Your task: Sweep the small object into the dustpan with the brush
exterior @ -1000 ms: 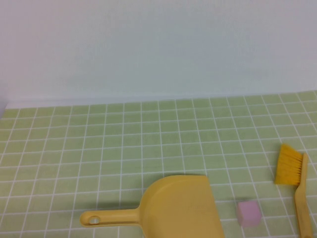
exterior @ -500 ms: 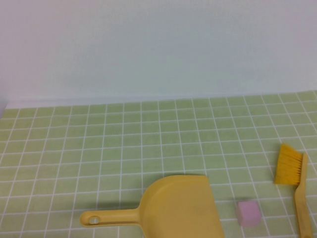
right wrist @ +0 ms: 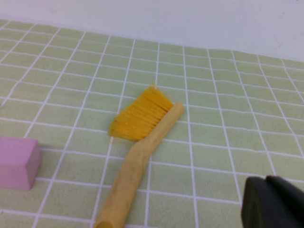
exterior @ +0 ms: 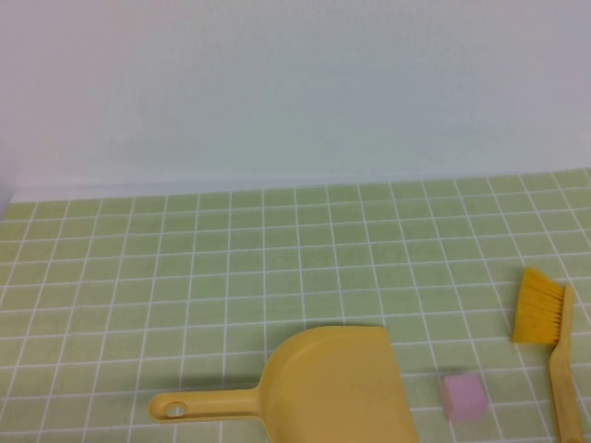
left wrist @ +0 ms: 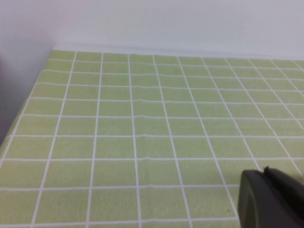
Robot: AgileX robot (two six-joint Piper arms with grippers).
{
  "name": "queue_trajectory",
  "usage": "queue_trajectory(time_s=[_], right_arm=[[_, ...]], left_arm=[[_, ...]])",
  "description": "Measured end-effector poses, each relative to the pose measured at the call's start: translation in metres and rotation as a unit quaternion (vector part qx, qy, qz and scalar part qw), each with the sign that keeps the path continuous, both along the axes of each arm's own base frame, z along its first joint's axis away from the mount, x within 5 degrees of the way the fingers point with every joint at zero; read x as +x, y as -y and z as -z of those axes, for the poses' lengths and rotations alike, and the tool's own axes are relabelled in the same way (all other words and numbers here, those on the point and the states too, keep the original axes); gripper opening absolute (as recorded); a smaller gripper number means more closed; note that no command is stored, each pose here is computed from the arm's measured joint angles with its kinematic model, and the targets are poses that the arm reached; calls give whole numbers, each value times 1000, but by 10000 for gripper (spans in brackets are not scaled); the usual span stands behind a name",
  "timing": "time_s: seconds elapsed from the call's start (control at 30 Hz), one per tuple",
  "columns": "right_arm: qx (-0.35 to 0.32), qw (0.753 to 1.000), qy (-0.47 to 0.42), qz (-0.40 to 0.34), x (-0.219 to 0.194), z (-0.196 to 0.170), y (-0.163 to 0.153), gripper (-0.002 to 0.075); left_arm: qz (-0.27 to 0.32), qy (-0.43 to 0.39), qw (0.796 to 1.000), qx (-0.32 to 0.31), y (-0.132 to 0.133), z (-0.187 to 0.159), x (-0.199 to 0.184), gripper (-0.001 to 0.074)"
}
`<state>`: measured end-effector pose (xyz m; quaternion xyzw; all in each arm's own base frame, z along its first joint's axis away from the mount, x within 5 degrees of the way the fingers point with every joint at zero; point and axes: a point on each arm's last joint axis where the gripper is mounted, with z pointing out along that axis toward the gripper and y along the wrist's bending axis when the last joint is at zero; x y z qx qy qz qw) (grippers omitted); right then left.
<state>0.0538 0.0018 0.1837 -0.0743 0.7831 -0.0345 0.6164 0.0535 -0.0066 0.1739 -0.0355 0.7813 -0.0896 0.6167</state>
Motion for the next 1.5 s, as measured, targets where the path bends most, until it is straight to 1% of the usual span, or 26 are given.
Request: queue_trajectory(time_s=[0.17, 0.4, 0.5, 0.6, 0.7, 0.77, 0.83, 0.93, 1.03, 1.23, 1.3, 1.37, 1.43, 1.5], right_arm=[[0, 1000, 0, 0, 0, 0, 0, -2], [0, 1000, 0, 0, 0, 0, 0, -2], [1, 1000, 25, -1, 1, -4, 0, -2], [4, 996, 85, -2, 2, -15, -1, -2], [8, 985, 174, -5, 2, -32, -1, -2], [11, 972, 236, -6, 0, -43, -1, -2], [13, 958, 288, -7, -3, -52, -1, -2], [15, 937, 348, -9, -7, -63, -1, -2], [17, 921, 389, -10, -11, -70, -1, -2], [22, 903, 429, -10, -16, -77, -1, -2], [28, 903, 429, -12, -16, -77, -1, -2], [54, 905, 421, -17, -15, -76, -1, -2], [51, 923, 380, -18, -12, -77, -2, -2], [19, 934, 355, -20, -14, -89, -3, -2]], left_arm=[[0, 1, 1000, 0, 0, 0, 0, 0], [-6, 50, 999, 0, -1, -9, 2, 0], [-11, 94, 995, -3, -2, -17, 2, 0], [-18, 155, 988, -7, -3, -28, 2, 0], [-25, 215, 976, -11, -5, -39, 1, 0], [-30, 257, 966, -9, -5, -47, -1, 0], [-36, 302, 953, 11, -6, -55, -4, 0], [-42, 342, 939, 8, -7, -62, -7, 0], [-44, 357, 933, 7, -8, -64, -8, 0], [-45, 367, 929, 6, -8, -66, -9, 0], [-45, 374, 926, -5, -8, -68, -10, 0], [-38, 379, 924, -38, -8, -74, -12, 0], [-34, 361, 931, -37, -7, -81, -12, 0], [-29, 332, 943, -16, -6, -91, -13, 0]])
